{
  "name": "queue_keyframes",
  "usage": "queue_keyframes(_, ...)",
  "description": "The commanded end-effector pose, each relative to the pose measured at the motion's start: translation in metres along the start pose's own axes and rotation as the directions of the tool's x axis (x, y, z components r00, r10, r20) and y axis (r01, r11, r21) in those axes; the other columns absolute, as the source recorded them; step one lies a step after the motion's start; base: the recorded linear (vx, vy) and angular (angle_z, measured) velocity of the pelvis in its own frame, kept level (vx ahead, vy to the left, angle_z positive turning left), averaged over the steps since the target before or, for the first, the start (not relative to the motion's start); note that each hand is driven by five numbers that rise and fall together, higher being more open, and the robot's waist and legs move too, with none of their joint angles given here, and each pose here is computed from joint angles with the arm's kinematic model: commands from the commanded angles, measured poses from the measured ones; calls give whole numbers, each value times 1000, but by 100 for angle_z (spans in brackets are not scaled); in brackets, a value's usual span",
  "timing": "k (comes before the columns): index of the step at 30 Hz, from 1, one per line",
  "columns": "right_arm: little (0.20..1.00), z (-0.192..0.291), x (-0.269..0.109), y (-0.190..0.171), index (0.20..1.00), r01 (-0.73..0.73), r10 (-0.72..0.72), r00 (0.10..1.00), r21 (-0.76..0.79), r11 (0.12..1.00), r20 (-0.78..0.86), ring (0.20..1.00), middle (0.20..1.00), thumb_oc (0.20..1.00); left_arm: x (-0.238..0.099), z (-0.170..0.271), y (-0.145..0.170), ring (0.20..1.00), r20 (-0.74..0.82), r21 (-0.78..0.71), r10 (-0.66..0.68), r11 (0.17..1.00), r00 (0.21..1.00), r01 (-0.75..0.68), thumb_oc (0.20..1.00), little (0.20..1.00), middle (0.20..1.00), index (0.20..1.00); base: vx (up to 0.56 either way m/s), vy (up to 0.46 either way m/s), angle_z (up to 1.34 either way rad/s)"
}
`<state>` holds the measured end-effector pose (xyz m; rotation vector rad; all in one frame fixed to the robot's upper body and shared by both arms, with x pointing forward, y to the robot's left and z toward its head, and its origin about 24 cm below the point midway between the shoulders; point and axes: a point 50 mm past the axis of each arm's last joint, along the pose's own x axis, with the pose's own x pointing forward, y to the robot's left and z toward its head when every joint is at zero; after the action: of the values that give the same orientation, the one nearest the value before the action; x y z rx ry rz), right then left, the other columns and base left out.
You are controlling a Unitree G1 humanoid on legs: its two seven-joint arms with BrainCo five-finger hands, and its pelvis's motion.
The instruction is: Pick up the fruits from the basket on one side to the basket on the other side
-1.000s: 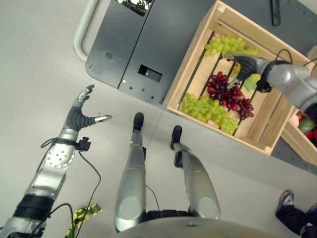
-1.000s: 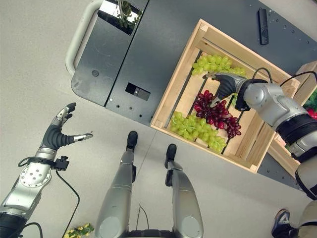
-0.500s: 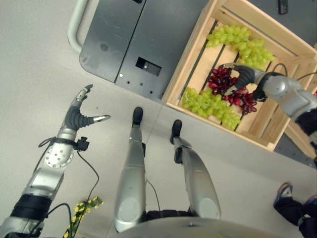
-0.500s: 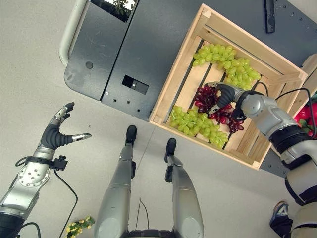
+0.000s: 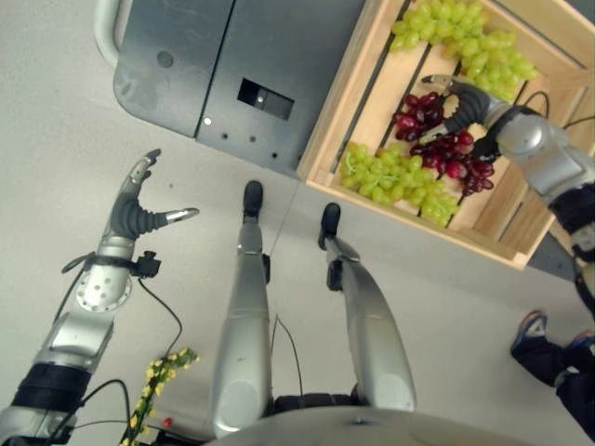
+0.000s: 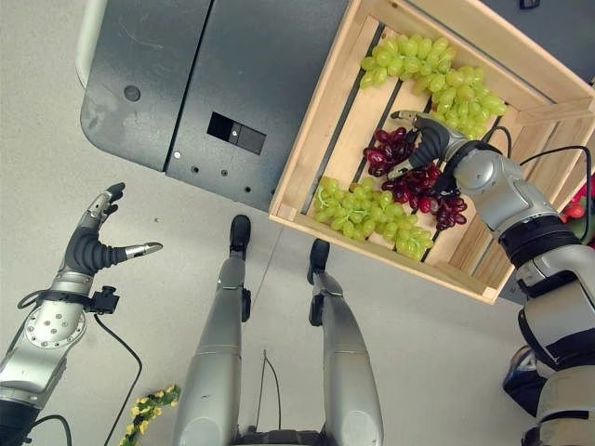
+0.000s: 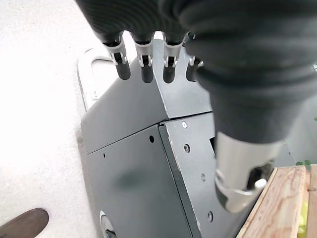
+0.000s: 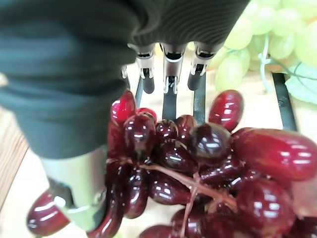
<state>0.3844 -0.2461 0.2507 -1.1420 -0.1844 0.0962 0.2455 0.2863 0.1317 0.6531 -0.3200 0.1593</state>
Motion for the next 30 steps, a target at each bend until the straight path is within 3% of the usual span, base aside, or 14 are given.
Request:
queue_keyframes(1, 1000, -6, 7, 32, 1000, -67, 67, 996, 2, 998, -52, 1000, 1000, 1000, -5, 16, 13, 1000, 84, 31, 66, 997, 994, -69, 1000, 1000, 1000, 1000, 0, 0, 0)
queue_keyframes(6, 1000, 3, 10, 36, 1000, -66, 66, 998, 3, 998, -23, 1000, 1000, 1000, -4, 21, 15, 1000, 106, 37, 83, 995, 991, -88, 1000, 1000, 1000, 1000, 2, -5, -3)
queue_keyframes(7, 630, 4, 11, 36, 630, -67, 67, 998, 0, 998, -18, 630, 630, 630, -4, 21, 15, 1000, 106, 40, 86, 995, 991, -91, 1000, 1000, 1000, 1000, 0, 0, 0)
queue_keyframes(9, 369, 8, 11, 36, 369, -69, 69, 998, -2, 998, -6, 369, 369, 369, -4, 21, 17, 1000, 112, 42, 96, 994, 989, -102, 1000, 1000, 1000, 1000, 0, 0, 0)
queue_keyframes(10, 200, 9, 11, 36, 200, -68, 68, 998, -4, 998, -2, 200, 200, 200, -4, 22, 17, 1000, 114, 40, 100, 994, 988, -105, 1000, 1000, 1000, 1000, 0, 0, 0)
queue_keyframes(14, 200, 13, 13, 32, 200, -66, 66, 998, -11, 998, 10, 200, 200, 200, -3, 22, 18, 1000, 119, 35, 107, 993, 987, -112, 1000, 1000, 1000, 1000, 0, 0, 0)
queue_keyframes(15, 285, 15, 13, 29, 285, -56, 56, 998, -8, 998, 19, 285, 285, 285, -3, 23, 17, 1000, 124, 27, 111, 993, 986, -115, 1000, 1000, 1000, 1000, 0, 0, 0)
queue_keyframes(19, 460, 19, 14, 23, 460, -41, 41, 998, -7, 999, 36, 460, 460, 460, -2, 23, 18, 1000, 126, 28, 115, 992, 985, -120, 1000, 1000, 1000, 1000, 0, 0, 0)
queue_keyframes(20, 1000, 21, 14, 21, 1000, -40, 41, 998, -9, 999, 41, 1000, 1000, 1000, -2, 24, 18, 1000, 127, 25, 118, 992, 985, -122, 1000, 1000, 1000, 1000, 0, 0, 0)
queue_keyframes(30, 1000, 27, 11, 17, 1000, -48, 49, 996, -12, 999, 78, 1000, 1000, 1000, -1, 21, 21, 1000, 122, 25, 134, 990, 983, -138, 1000, 1000, 1000, 1000, -1, -2, 1)
